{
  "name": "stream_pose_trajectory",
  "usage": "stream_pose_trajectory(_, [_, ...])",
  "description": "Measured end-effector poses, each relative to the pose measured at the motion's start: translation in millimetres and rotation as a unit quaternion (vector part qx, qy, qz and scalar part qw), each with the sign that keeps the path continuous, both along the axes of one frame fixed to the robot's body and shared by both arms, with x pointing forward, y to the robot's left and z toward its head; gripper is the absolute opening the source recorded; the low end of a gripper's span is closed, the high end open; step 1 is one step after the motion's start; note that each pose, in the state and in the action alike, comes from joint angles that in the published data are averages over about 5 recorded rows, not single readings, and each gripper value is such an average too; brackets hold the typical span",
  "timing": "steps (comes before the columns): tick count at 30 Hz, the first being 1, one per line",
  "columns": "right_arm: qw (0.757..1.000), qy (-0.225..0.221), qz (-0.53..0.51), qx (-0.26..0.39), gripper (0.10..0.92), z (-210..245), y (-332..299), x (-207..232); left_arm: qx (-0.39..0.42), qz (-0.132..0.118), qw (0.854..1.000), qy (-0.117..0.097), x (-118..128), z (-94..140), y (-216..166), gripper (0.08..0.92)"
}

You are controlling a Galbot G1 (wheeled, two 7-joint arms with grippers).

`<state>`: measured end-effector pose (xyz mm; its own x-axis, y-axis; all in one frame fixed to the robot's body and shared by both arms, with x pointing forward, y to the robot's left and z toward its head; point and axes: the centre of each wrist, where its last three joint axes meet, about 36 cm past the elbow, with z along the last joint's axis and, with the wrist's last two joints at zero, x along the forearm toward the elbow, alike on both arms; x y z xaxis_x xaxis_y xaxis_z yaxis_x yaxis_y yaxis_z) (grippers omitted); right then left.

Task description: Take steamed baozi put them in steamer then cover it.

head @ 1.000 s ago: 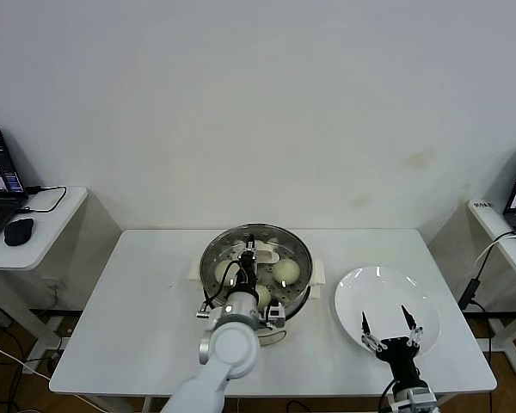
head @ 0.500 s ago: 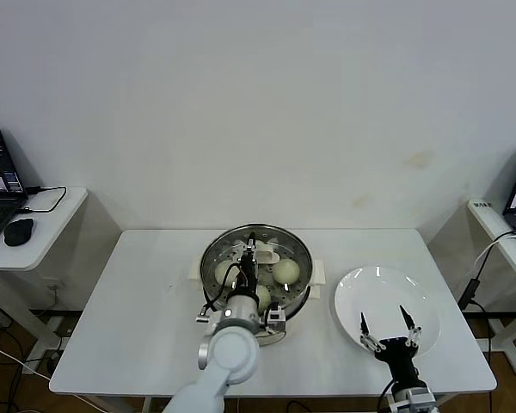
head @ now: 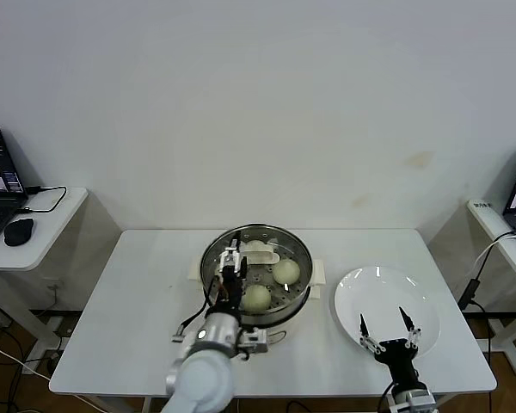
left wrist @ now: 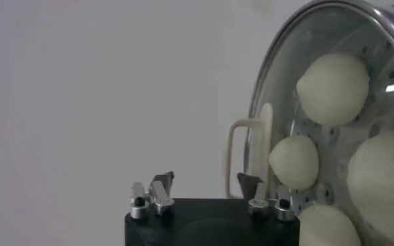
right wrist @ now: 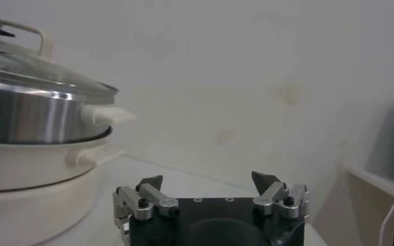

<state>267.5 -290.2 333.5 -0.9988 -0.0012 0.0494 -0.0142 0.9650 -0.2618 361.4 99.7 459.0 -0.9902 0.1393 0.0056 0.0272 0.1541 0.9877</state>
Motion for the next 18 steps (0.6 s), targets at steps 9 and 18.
stream_pose_trajectory(9, [1.0, -0.001, 0.003, -0.002, 0.823, 2, -5, -6, -0.184, -0.025, 0.983, -0.006, -48, 1, 63, 0.823])
stream_pose_trajectory(18, [1.0, 0.002, 0.018, 0.003, 0.823, 2, -11, -19, -0.421, 0.01, 0.907, 0.003, -87, -20, 128, 0.823])
